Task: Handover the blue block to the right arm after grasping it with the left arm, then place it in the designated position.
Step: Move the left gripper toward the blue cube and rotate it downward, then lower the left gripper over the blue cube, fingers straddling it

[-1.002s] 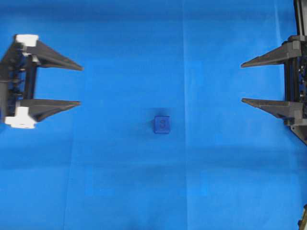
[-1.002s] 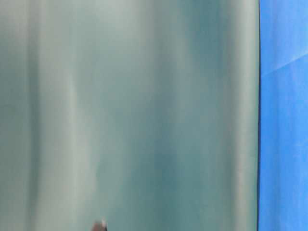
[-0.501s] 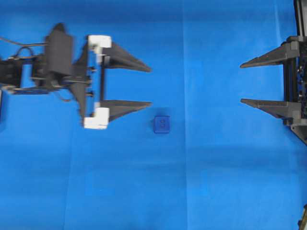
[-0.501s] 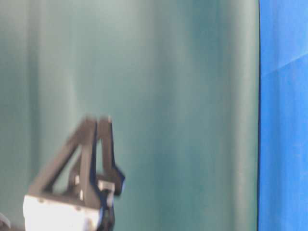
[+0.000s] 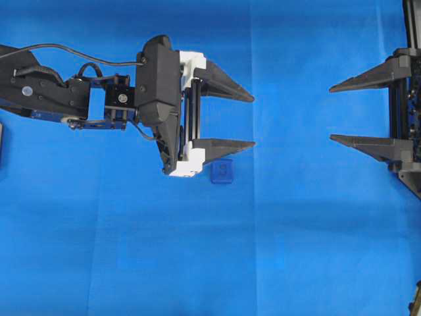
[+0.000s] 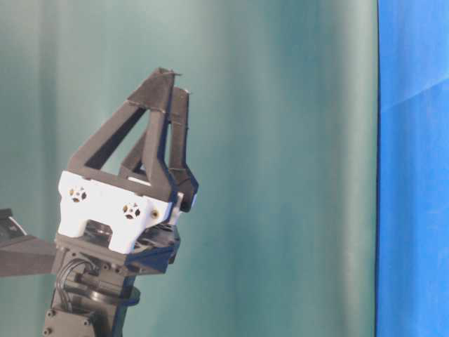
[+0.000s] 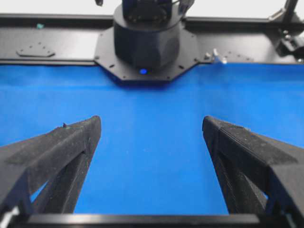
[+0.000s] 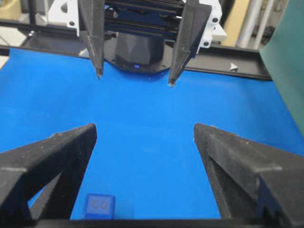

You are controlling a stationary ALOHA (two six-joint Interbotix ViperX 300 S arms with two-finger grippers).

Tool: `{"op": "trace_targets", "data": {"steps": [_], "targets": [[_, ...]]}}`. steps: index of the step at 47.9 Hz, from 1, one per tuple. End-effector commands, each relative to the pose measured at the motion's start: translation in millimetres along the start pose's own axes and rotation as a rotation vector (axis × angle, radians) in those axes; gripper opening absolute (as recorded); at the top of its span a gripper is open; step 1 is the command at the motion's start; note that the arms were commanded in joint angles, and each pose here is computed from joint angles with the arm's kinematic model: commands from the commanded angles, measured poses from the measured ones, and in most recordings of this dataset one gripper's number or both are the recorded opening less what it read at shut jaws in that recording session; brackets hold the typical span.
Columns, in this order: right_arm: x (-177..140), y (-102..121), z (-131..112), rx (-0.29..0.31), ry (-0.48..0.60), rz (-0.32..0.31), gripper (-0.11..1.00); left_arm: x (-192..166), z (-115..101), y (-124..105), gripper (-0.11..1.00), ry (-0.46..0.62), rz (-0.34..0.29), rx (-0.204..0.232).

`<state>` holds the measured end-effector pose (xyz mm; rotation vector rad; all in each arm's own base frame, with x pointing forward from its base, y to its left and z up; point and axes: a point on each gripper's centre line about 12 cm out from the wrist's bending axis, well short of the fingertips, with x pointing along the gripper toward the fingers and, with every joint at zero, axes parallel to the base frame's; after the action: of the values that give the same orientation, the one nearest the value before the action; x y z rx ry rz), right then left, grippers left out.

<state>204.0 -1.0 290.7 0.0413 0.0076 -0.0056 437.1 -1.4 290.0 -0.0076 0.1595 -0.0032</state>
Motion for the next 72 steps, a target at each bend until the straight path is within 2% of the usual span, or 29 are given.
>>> {"op": "trace_targets", "data": {"steps": [1, 15, 39, 53, 72], "targets": [[2.0, -0.2, 11.4, 0.0, -0.026, -0.002, 0.97, -1.9, 16.2, 2.6, 0.92, -0.035, 0.006, -0.002], [1.8, -0.2, 10.7, -0.003, -0.019, -0.002, 0.97, 3.6, 17.9, 2.7, 0.92, 0.089, 0.007, -0.001], [1.9, -0.3, 7.9, -0.003, 0.012, -0.003, 0.97, 32.9, 20.4, -4.2, 0.92, 0.603, 0.0, 0.0], [2.3, -0.3, 7.5, -0.003, 0.018, -0.003, 0.97, 38.1, 24.7, -7.0, 0.92, 0.813, -0.002, 0.008], [2.8, 0.0, 5.6, -0.003, 0.032, -0.002, 0.97, 40.0, 26.9, -6.7, 0.92, 0.831, 0.002, 0.006]]}}
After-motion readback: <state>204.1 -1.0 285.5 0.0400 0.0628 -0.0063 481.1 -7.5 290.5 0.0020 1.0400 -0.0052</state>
